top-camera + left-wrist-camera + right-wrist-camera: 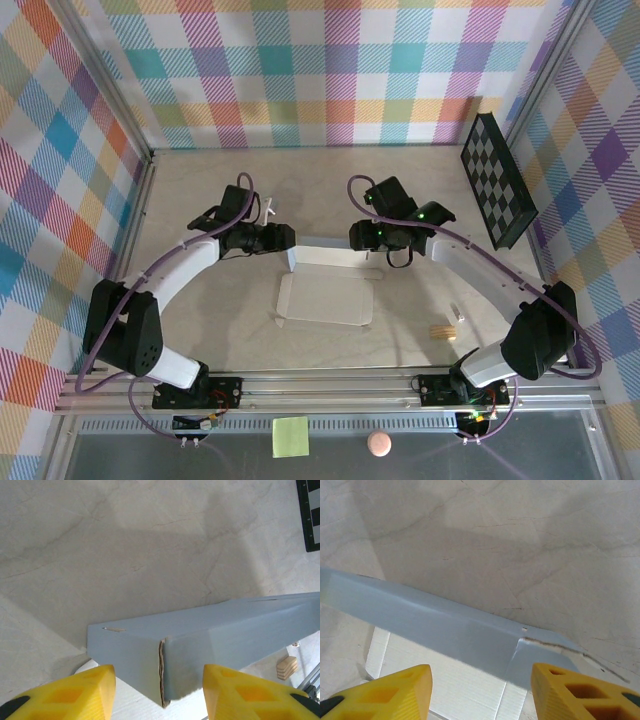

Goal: Fold the paper box

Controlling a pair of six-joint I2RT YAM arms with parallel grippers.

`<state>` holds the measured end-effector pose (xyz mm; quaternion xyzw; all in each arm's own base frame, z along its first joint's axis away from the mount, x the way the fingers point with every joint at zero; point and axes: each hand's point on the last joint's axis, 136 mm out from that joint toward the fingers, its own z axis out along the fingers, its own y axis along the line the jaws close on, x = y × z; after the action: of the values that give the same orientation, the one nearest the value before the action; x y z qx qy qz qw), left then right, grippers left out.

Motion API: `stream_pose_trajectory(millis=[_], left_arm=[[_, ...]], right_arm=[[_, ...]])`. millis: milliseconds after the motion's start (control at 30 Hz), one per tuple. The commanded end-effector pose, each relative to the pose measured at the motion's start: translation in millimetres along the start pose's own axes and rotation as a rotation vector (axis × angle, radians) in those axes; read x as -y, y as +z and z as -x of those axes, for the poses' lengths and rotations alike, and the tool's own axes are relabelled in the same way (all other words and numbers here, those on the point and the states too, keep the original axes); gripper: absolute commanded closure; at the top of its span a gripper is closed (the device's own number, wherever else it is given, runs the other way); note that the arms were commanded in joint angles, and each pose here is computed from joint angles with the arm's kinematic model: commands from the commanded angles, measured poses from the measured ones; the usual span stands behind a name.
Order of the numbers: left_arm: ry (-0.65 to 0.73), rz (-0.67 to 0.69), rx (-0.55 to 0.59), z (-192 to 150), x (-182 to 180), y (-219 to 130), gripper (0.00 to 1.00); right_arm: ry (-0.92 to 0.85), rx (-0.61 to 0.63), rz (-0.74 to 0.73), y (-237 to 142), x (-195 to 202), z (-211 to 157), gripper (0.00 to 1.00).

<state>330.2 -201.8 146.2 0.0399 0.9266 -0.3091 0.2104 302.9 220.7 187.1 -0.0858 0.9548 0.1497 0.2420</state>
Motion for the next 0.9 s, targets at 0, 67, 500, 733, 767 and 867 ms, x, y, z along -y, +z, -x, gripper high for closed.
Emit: stream_pose_trajectory(millis=[0,67,500,733,767,867], left_arm=[[0.022,-0.052,0.034,1.8,14.9,-9.4,0.50],[0.023,-0.064,0.031,1.8,16.5,-8.0,0.50],[-0.009,-0.041,-0.061,-9.8,4.4,11.4,0.71],[-0.033,-0.011,-0.105,-24.0,-6.8,17.3,0.77],[-0.034,-0.009,-0.106,-24.6,-7.5,17.8,0.78],[-0.037,-0.003,-0.109,-25.5,-8.9,18.2,0.78]], right_arm=[[0.025,0.012,0.006,-10.7,3.1,-1.4,0.45],[0.028,0.015,0.003,-11.5,4.8,-2.0,0.45],[0.120,-0.003,0.046,-1.8,17.2,-9.5,0.52],[0.186,-0.027,0.095,10.5,21.3,-14.5,0.54],[0.195,-0.029,0.108,11.9,20.0,-14.7,0.55],[0.217,-0.036,0.143,16.6,15.0,-15.7,0.55]])
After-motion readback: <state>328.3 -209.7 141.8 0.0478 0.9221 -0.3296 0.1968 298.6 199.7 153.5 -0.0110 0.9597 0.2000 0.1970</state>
